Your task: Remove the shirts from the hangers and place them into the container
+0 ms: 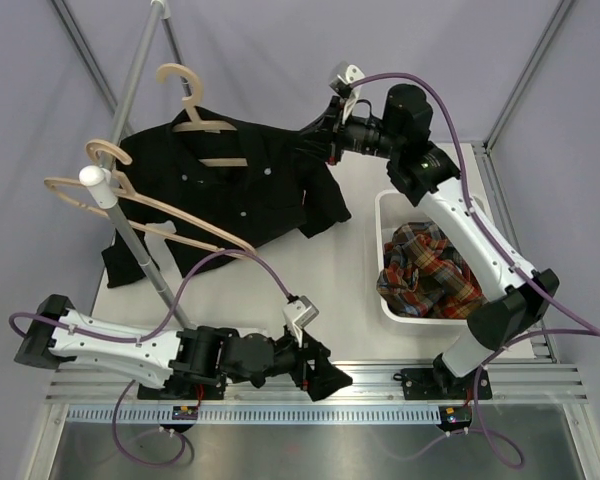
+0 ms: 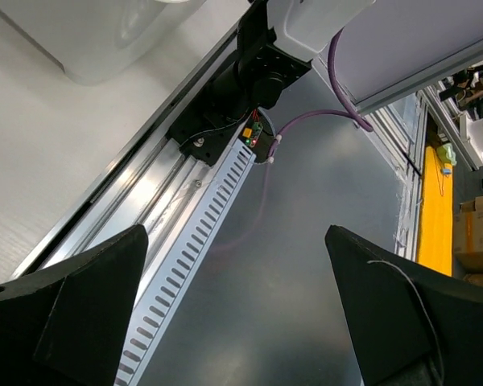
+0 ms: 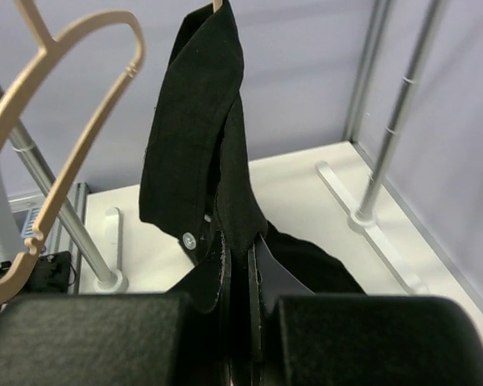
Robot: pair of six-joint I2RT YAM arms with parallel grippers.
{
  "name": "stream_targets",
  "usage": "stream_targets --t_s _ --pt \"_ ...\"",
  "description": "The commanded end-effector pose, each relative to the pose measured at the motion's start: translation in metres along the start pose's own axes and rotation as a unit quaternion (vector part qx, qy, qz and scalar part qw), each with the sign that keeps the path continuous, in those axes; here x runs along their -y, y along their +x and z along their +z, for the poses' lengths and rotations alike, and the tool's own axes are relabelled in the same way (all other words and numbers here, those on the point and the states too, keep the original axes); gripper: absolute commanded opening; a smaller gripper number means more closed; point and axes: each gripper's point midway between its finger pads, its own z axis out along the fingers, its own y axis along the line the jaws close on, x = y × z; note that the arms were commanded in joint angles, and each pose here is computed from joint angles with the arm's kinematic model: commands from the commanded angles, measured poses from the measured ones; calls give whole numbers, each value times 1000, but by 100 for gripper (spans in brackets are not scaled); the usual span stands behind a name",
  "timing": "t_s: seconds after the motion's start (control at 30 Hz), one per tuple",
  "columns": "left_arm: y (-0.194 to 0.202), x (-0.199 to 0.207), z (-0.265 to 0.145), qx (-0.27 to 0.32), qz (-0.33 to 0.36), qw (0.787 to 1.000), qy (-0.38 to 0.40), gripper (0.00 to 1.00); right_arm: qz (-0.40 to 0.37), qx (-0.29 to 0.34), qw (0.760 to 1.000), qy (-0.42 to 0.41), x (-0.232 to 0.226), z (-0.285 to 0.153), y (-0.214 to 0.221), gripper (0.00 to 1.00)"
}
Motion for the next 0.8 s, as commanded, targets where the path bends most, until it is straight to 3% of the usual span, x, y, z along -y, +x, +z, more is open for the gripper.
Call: stream_targets --t_s 0.0,0.13,0.23,0.53,0.63,0.77 --pt "-25 27 6 35 31 999 11 96 -36 29 997 63 11 -31 -32 0" --pt "-42 54 3 37 81 996 -5 95 -14 22 995 101 13 -56 -20 0" --pt "-46 52 -5 41 124 990 -52 95 -1 7 992 124 8 -70 -12 0" --pt "-122 76 -41 158 168 966 -115 94 50 10 972 228 -25 -139 -7 0" --pt "-153 90 -45 186 198 952 -143 93 50 19 960 275 -38 -171 -16 0" --pt "-201 94 -59 232 243 915 -223 93 45 23 950 309 -50 -197 -21 0"
